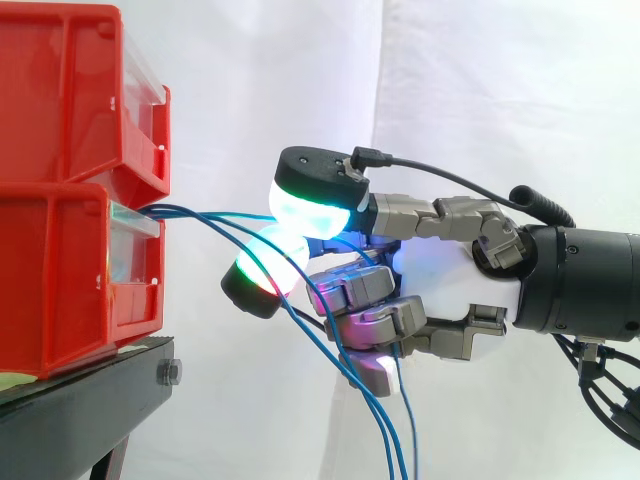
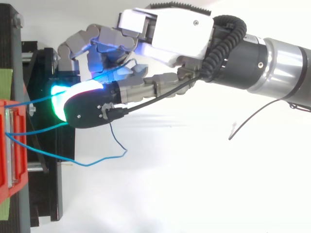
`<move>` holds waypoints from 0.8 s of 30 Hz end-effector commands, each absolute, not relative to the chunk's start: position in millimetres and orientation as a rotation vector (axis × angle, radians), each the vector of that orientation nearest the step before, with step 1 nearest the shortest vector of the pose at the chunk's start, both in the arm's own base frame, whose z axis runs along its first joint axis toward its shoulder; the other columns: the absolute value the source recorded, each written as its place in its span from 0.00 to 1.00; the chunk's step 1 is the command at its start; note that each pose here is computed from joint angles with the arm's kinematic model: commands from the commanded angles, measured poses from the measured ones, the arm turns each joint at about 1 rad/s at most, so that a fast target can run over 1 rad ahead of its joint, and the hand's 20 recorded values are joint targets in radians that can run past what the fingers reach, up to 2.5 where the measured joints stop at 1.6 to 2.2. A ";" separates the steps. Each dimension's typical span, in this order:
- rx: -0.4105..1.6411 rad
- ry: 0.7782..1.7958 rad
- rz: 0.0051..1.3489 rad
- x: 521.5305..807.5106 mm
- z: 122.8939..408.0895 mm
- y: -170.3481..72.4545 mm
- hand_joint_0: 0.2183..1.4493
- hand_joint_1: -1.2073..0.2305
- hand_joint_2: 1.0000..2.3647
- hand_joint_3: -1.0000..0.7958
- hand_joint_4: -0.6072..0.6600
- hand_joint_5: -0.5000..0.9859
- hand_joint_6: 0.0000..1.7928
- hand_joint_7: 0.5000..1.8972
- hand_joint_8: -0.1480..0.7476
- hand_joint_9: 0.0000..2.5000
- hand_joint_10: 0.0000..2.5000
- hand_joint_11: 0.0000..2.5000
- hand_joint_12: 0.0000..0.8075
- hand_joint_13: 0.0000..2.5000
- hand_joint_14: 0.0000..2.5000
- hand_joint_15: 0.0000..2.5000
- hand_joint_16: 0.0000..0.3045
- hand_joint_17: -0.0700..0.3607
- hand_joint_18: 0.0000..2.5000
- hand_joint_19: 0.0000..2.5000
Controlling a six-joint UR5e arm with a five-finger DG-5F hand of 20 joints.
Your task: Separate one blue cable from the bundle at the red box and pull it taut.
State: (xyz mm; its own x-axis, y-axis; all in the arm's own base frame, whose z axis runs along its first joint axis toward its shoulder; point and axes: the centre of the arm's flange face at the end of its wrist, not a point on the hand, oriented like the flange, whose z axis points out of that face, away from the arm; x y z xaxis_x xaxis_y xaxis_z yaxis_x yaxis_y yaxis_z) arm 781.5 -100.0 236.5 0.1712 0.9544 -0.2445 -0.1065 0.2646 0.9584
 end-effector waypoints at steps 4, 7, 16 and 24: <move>0.999 1.112 0.965 781.6 236.8 -100.3 0.25 0.53 0.00 0.28 0.58 0.21 0.48 0.37 0.55 0.13 1.00 0.92 0.60 0.34 1.00 0.71 0.19 0.46 0.49 0.39; 1.000 1.111 0.962 781.4 236.8 -101.6 0.25 0.59 0.00 0.28 0.58 0.21 0.48 0.36 0.55 0.13 1.00 0.90 0.59 0.34 1.00 0.69 0.18 0.45 0.49 0.39; 1.008 1.101 0.956 781.0 236.9 -105.9 0.32 0.53 0.01 0.41 0.56 0.21 0.47 0.36 0.53 0.15 1.00 0.90 0.59 0.35 1.00 0.71 0.17 0.44 0.49 0.45; 1.003 1.094 0.957 781.6 237.8 -106.1 0.31 0.46 0.01 0.50 0.58 0.22 0.47 0.36 0.56 0.15 1.00 0.89 0.61 0.36 1.00 0.69 0.20 0.49 0.51 0.35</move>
